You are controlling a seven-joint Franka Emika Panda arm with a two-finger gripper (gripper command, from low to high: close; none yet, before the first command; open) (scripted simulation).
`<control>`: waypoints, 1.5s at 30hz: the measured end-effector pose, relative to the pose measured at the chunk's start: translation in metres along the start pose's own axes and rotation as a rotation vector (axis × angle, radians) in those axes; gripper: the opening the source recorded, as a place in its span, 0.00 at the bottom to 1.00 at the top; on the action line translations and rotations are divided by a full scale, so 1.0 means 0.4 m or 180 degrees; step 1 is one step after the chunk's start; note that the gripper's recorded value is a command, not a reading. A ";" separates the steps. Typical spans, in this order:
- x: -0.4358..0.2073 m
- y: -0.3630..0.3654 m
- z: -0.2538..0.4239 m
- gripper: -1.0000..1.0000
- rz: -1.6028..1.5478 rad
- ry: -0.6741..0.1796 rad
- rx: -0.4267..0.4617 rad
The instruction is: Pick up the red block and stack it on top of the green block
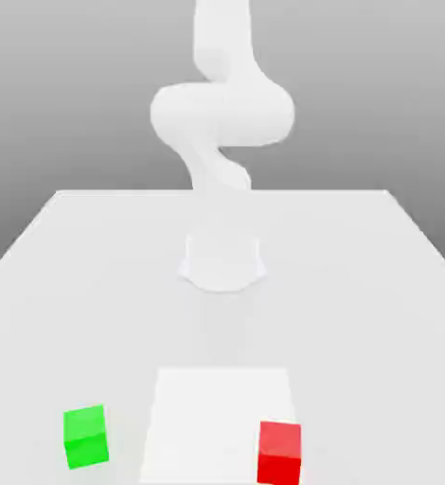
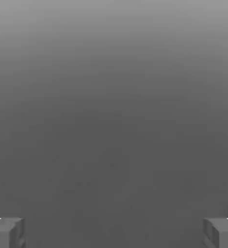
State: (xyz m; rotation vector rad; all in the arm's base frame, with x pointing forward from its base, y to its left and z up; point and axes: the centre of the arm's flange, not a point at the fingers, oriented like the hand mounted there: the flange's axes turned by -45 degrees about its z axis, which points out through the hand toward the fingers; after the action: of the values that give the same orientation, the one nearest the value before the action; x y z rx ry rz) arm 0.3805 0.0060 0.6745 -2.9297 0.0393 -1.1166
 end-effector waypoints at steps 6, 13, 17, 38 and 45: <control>-0.042 -0.037 0.299 0.50 0.0078 -0.0556 -0.0039; -0.174 -0.077 0.611 0.50 0.0159 -0.1186 -0.0083; -0.286 -0.101 0.768 0.50 0.0201 -0.1547 -0.0108; -0.677 -0.143 1.128 0.00 0.0305 -0.2310 -0.0165; -0.568 0.050 1.016 0.00 0.0652 -0.2304 -0.0330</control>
State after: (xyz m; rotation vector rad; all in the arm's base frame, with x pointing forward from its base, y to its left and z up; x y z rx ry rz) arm 0.4809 -0.0094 0.2197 -3.1269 0.3843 0.0008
